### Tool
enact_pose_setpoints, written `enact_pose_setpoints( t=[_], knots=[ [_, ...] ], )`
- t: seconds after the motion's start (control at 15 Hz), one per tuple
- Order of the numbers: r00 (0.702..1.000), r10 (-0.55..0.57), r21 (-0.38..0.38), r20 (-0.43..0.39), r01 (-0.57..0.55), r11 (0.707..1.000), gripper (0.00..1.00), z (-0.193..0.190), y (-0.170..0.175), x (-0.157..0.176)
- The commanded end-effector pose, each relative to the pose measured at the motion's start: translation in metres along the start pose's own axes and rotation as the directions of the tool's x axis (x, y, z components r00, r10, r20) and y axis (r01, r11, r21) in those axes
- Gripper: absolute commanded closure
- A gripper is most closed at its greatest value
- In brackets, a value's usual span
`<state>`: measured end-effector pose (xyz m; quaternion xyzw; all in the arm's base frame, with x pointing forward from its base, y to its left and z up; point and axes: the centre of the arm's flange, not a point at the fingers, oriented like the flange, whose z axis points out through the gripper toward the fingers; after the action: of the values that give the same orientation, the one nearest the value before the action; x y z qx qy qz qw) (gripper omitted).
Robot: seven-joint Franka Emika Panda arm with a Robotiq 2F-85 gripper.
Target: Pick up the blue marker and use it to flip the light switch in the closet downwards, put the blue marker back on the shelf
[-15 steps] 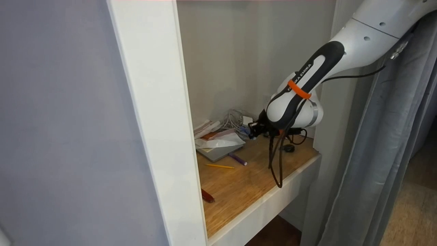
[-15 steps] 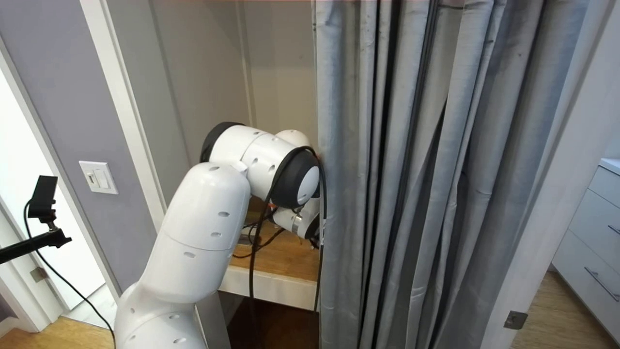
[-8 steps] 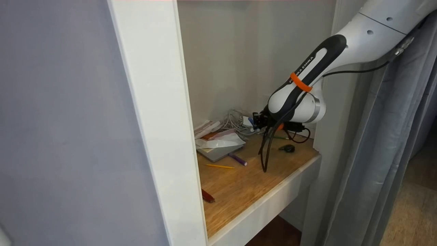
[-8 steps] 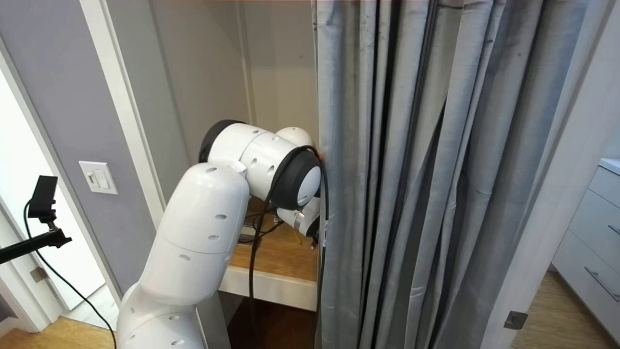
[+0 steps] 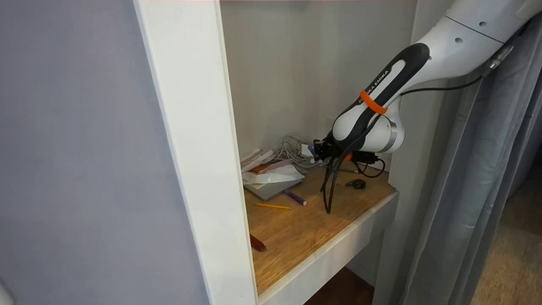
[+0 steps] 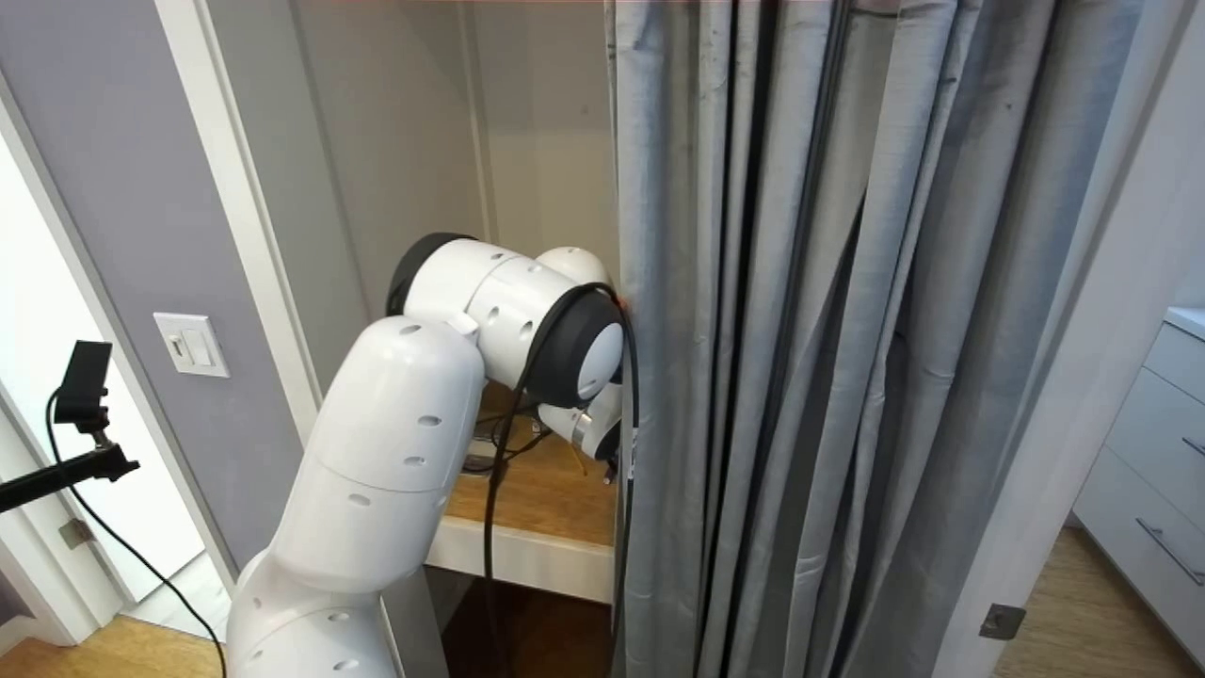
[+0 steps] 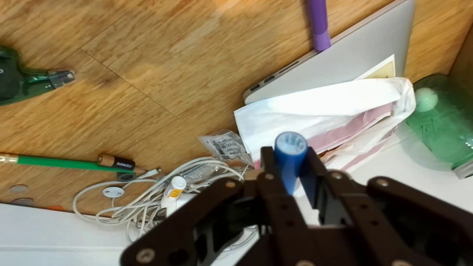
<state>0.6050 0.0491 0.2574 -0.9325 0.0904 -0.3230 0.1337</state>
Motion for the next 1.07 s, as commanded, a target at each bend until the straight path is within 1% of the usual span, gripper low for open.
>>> enact_pose_setpoints(
  t=[0.0, 0.13, 0.2, 0.27, 0.33, 0.47, 0.6, 0.67, 0.8, 0.93, 1.0],
  knots=[
    [0.998, 0.035, -0.067, -0.047, -0.039, 0.997, 0.95, 0.013, -0.003, 0.014],
    [0.990, 0.061, -0.165, -0.123, -0.081, 0.983, 0.95, 0.020, 0.004, 0.031],
    [0.985, 0.092, -0.199, -0.143, -0.120, 0.973, 0.95, 0.020, 0.008, 0.040],
    [0.978, 0.103, -0.230, -0.183, -0.145, 0.962, 0.95, 0.022, 0.012, 0.050],
    [0.972, 0.132, -0.268, -0.196, -0.182, 0.946, 0.95, 0.021, 0.013, 0.057],
    [0.962, 0.151, -0.311, -0.229, -0.219, 0.925, 0.95, 0.024, 0.014, 0.068],
    [0.957, 0.147, -0.340, -0.248, -0.228, 0.912, 0.95, 0.030, 0.008, 0.074],
    [0.959, 0.134, -0.347, -0.248, -0.217, 0.913, 0.95, 0.036, 0.001, 0.075],
    [0.958, 0.108, -0.360, -0.264, -0.202, 0.911, 0.95, 0.047, -0.018, 0.083],
    [0.952, 0.113, -0.379, -0.283, -0.219, 0.899, 0.95, 0.054, -0.039, 0.098],
    [0.963, 0.094, -0.338, -0.252, -0.179, 0.924, 0.95, 0.031, -0.008, 0.069]
  ],
)
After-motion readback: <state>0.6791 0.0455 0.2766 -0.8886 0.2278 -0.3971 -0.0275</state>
